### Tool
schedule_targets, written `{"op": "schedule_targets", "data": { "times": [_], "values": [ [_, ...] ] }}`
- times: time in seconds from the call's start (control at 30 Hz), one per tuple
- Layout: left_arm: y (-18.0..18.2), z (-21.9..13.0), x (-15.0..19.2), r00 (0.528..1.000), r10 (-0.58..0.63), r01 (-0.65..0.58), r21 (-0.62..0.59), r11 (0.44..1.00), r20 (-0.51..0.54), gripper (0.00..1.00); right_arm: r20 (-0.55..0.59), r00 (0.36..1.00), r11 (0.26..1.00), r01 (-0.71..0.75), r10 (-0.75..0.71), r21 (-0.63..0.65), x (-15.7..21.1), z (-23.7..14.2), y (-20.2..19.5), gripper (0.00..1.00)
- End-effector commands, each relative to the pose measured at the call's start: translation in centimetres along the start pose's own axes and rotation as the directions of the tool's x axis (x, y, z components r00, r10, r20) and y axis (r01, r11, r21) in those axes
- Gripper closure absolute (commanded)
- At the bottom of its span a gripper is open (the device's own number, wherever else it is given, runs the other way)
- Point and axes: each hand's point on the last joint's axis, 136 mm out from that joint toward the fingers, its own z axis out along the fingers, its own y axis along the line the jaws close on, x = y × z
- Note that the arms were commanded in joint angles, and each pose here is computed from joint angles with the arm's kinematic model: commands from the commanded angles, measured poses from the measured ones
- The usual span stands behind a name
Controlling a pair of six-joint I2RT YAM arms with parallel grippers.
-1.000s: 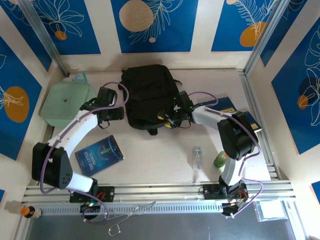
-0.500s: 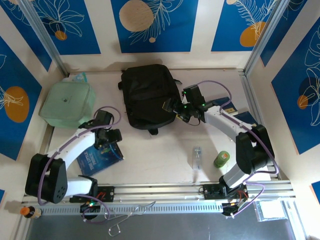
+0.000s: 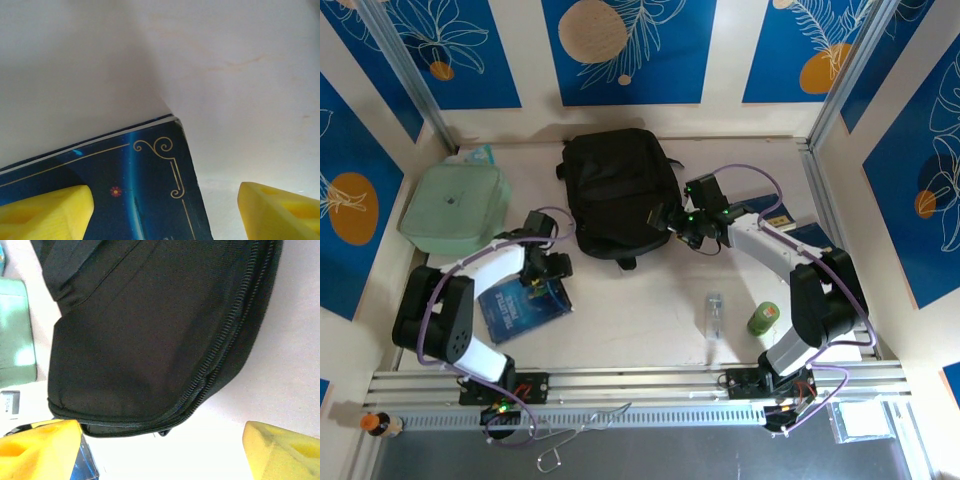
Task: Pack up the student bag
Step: Rotate the book at the middle-left of the table.
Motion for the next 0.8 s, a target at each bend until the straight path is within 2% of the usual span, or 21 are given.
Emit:
{"op": "schedule_targets", "data": {
  "times": [0.0, 0.23, 0.33, 0.47, 0.6, 0.77],
  "values": [
    [-4.2, 1.5, 2.2, 0.993, 0.086, -0.075, 0.14, 0.987, -0.079, 0.23, 0.037, 0.999, 0.999, 0.022, -0.023, 0.038, -0.8, -1.3, -0.2, 0.16],
    [-8.8, 0.3, 4.2, 0.981, 0.181, -0.163, 0.216, 0.963, -0.068, 0.22, 0.081, 0.995, 0.997, 0.051, -0.056, 0.055, -1.9, -2.5, 0.3, 0.16],
    [-9.1, -0.8, 4.5, 0.983, 0.174, -0.16, 0.214, 0.964, -0.052, 0.2, 0.086, 0.994, 0.997, 0.067, -0.071, 0.046, -2.2, -2.6, 0.8, 0.16],
    [-7.3, -3.6, 3.0, 0.993, 0.114, -0.12, 0.165, 0.979, 0.042, 0.09, 0.079, 0.991, 0.994, 0.107, -0.107, 0.006, -2.0, -2.5, 2.4, 0.16],
    [-3.5, -5.7, 1.6, 0.994, -0.036, 0.022, 0.136, 0.99, 0.099, 0.01, 0.044, 0.976, 0.974, 0.217, -0.214, -0.072, -0.8, -1.9, 6.0, 0.15],
    [1.8, -7.1, 1.9, 0.967, -0.224, 0.214, 0.091, 0.973, 0.123, 0.0, -0.041, 0.927, 0.924, 0.367, -0.373, -0.109, 2.5, 0.7, 10.3, 0.16]
  ]
}}
